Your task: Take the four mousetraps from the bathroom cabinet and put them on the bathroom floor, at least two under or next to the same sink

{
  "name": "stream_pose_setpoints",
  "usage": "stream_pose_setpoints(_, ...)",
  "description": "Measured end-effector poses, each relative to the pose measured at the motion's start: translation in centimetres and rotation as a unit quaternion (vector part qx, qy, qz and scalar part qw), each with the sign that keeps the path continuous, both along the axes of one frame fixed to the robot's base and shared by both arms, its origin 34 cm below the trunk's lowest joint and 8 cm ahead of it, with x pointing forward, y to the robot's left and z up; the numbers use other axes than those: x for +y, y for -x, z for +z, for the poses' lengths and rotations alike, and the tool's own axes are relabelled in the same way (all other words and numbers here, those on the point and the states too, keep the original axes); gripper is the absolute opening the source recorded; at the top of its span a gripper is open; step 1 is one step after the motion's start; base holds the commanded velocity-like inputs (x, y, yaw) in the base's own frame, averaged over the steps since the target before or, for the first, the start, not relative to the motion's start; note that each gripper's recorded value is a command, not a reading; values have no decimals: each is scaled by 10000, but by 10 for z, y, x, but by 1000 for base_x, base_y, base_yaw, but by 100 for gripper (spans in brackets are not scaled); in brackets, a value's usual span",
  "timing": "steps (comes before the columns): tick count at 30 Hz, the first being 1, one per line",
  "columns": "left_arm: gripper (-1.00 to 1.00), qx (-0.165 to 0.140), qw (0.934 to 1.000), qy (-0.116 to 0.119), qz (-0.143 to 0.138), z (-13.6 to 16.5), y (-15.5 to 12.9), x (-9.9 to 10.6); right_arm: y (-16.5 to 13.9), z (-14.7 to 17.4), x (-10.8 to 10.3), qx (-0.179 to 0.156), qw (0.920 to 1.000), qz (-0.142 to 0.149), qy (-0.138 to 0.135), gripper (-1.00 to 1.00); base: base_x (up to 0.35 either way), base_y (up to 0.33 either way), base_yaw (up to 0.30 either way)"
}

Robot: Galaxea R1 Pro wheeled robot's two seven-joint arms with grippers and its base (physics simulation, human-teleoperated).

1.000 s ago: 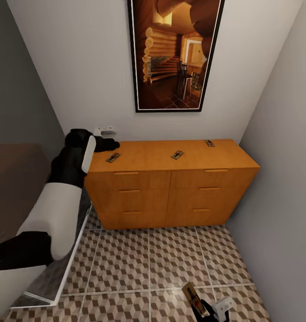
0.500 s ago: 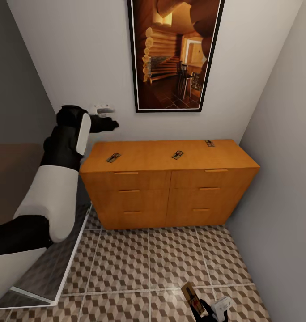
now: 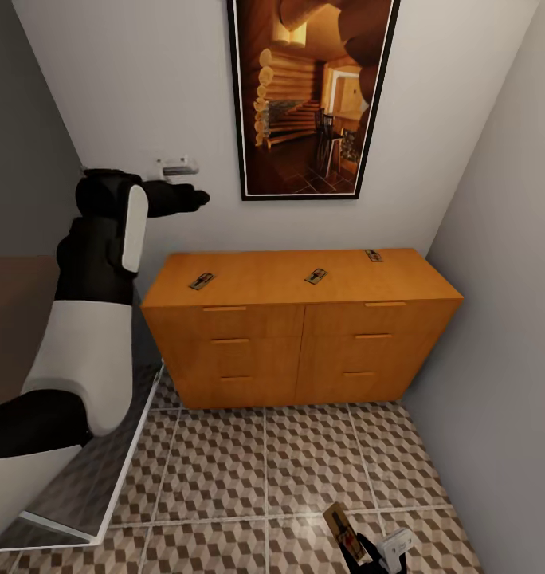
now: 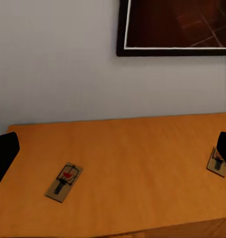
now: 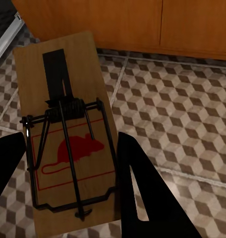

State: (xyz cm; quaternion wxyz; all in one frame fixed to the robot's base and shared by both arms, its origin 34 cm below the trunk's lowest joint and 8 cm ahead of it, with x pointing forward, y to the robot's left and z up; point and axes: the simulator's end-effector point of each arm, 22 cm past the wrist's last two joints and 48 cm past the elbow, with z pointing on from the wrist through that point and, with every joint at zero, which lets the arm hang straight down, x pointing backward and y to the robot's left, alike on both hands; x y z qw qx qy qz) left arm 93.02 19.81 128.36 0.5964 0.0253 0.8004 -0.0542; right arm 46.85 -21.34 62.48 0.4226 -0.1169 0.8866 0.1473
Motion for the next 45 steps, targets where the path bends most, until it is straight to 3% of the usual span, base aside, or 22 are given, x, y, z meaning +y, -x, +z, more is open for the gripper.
stream_pose_setpoints(6,100,263,9989,-342,-207,-32,1,-24,0,0,0,-1,10000,2,0,-100,0,0,0)
stream_pose_setpoints(11,100,385,9979,-451,-275,-48,3,-31,0,0,1,-1,10000,2,-4,-100,0,0,0)
stream_pose_setpoints(25,100,459,9974,-479,-285,-56,3,-32,-1,0,0,-2,10000,0,0,-100,0,0,-33)
stream_pose_setpoints(45,100,357,9979,-485,-258,-39,10,-28,-7,8,-2,-112,9999,-2,11,-100,0,0,-210)
